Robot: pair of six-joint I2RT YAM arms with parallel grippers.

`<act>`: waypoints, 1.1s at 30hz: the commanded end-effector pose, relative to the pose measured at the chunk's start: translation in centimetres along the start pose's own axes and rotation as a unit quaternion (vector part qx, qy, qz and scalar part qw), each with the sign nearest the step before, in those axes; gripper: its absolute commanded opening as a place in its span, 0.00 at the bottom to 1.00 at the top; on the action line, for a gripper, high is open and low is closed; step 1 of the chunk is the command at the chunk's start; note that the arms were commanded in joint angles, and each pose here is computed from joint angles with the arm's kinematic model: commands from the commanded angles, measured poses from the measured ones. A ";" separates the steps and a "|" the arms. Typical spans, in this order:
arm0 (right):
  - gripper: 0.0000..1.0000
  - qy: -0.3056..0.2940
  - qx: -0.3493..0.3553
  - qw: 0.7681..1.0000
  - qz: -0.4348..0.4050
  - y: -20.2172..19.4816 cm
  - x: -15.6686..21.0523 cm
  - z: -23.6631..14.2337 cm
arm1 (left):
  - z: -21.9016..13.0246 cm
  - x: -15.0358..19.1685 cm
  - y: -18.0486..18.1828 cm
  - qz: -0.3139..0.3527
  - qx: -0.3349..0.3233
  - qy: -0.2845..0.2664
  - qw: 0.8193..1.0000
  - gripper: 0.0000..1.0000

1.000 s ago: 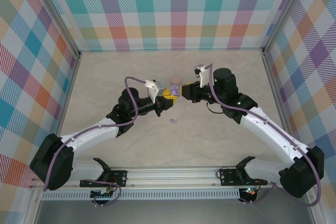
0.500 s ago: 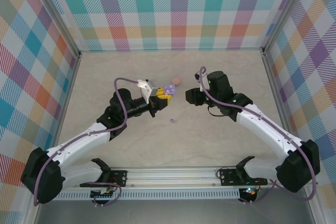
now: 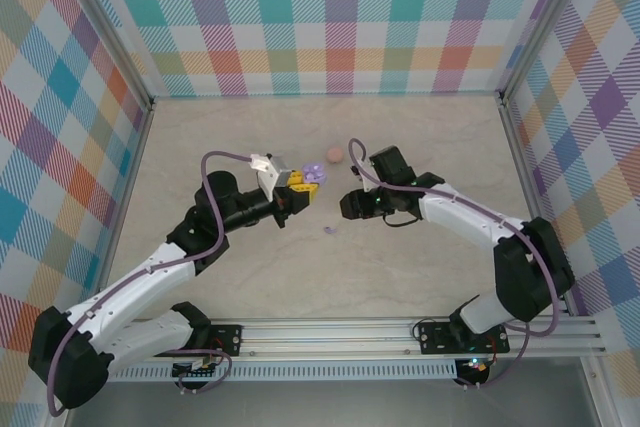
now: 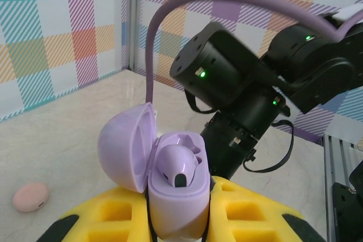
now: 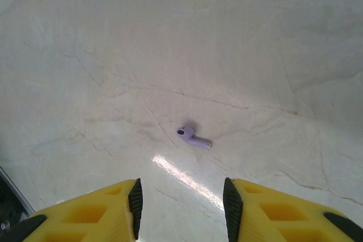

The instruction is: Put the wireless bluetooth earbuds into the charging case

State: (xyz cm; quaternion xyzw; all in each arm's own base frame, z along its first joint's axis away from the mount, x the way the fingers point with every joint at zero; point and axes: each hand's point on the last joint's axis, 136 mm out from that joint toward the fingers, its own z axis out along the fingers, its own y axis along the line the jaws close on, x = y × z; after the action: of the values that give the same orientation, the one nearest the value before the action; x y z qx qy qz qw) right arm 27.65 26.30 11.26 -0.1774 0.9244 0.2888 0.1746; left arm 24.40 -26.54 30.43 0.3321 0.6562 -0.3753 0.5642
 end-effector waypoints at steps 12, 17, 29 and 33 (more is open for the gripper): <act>0.50 0.083 -0.016 0.996 -0.008 1.0 2.3 5.7 | -2.9 -1.8 -0.3 0.023 -0.030 -0.011 0.999 0.21; 0.51 0.101 0.012 0.995 -0.015 0.7 2.6 7.1 | -3.4 -1.9 -0.3 0.024 -0.034 -0.017 0.999 0.22; 0.51 0.133 0.078 0.987 -0.040 -0.3 2.9 8.9 | -3.6 -1.8 -0.4 0.025 -0.036 -0.019 0.999 0.22; 0.51 0.145 0.104 0.983 -0.052 -0.8 3.3 9.4 | -3.7 -1.8 -0.3 0.025 -0.038 -0.020 0.999 0.22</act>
State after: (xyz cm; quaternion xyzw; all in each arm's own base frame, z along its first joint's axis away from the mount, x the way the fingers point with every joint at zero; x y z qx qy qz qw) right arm 27.24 30.93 2.54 -0.2327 0.9519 0.1843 0.0758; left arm 22.57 -23.99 32.37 0.3220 0.6530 -0.3498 0.5895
